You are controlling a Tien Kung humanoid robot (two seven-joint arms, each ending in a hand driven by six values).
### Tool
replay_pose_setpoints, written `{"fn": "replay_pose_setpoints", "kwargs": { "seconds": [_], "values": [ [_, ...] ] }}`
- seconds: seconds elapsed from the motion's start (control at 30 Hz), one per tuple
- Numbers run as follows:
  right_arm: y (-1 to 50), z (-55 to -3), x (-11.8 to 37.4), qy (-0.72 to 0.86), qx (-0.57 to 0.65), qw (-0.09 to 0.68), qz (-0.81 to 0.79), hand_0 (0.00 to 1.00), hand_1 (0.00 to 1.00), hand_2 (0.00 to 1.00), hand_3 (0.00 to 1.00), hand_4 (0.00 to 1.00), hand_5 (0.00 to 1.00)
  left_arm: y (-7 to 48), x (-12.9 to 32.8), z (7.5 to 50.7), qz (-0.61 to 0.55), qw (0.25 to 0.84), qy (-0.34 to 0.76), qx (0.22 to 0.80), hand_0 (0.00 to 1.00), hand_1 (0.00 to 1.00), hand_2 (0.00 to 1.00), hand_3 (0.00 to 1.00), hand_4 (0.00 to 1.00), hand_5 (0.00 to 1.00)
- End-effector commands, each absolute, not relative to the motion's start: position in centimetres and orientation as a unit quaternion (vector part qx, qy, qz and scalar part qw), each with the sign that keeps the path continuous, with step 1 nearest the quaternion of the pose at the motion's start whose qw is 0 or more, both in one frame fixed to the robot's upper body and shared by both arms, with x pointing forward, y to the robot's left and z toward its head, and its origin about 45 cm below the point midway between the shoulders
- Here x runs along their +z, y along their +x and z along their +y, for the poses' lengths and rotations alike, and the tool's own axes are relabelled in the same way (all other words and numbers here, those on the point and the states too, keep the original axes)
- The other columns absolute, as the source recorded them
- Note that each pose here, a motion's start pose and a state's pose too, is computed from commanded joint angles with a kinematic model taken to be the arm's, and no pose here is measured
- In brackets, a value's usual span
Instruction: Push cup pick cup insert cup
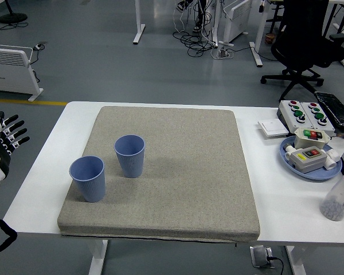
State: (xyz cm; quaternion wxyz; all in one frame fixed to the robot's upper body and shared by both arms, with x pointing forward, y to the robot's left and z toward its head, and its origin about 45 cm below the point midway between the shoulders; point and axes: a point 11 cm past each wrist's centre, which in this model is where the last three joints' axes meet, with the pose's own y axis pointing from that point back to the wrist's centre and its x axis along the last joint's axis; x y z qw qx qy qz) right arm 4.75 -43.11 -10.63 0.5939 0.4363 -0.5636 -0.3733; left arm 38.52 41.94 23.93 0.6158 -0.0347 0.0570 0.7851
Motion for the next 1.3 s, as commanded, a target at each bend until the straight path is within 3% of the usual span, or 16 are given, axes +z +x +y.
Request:
{"fn": "replay_pose_setpoints", "kwargs": {
  "seconds": [0.33, 0.67, 0.7, 0.87, 0.9, 1.07, 1.1, 1.3],
  "values": [
    [4.2, -43.3, -10.6, 0.432, -0.373, 0.598, -0.562, 0.741, 0.689, 0.743, 0.625, 0.221, 0.419, 37.5, 22.4, 41.7, 0.066, 0.615, -0.021, 0.785, 0.709, 0.795, 0.806, 0.804, 0.676, 0.998],
    [4.1, -43.3, -10.6, 0.432, -0.371, 0.602, -0.560, 0.741, 0.687, 0.742, 0.622, 0.220, 0.420, 36.2, 22.0, 40.5, -0.032, 0.628, 0.052, 0.776, 0.704, 0.775, 0.763, 0.775, 0.673, 0.998],
    [4.1, -43.3, -10.6, 0.432, -0.370, 0.602, -0.560, 0.741, 0.687, 0.741, 0.622, 0.220, 0.418, 35.7, 22.1, 40.5, -0.055, 0.627, 0.061, 0.775, 0.619, 0.689, 0.660, 0.692, 0.664, 0.998],
    [4.3, -43.4, -10.6, 0.431, -0.370, 0.600, -0.563, 0.741, 0.687, 0.741, 0.622, 0.220, 0.418, 33.1, 22.8, 40.7, -0.154, 0.609, 0.067, 0.775, 0.619, 0.689, 0.660, 0.692, 0.664, 0.998],
    [4.4, -43.5, -10.6, 0.432, -0.369, 0.600, -0.563, 0.741, 0.687, 0.740, 0.622, 0.220, 0.417, 32.6, 22.9, 40.7, -0.161, 0.607, 0.056, 0.776, 0.404, 0.546, 0.533, 0.531, 0.641, 0.998],
    [4.7, -43.6, -10.5, 0.432, -0.367, 0.599, -0.565, 0.741, 0.687, 0.740, 0.622, 0.220, 0.417, 30.2, 23.0, 40.0, -0.171, 0.614, -0.010, 0.770, 0.404, 0.546, 0.533, 0.531, 0.641, 0.998],
    [4.8, -43.6, -10.5, 0.432, -0.367, 0.598, -0.566, 0.740, 0.686, 0.739, 0.621, 0.220, 0.418, 29.8, 22.8, 39.6, -0.170, 0.621, -0.020, 0.765, 0.345, 0.506, 0.497, 0.482, 0.626, 0.998],
    [5.1, -43.6, -10.4, 0.433, -0.365, 0.597, -0.567, 0.740, 0.686, 0.739, 0.621, 0.220, 0.418, 28.3, 21.9, 37.3, -0.179, 0.649, -0.039, 0.738, 0.380, 0.496, 0.483, 0.451, 0.617, 0.998]
  ]
}}
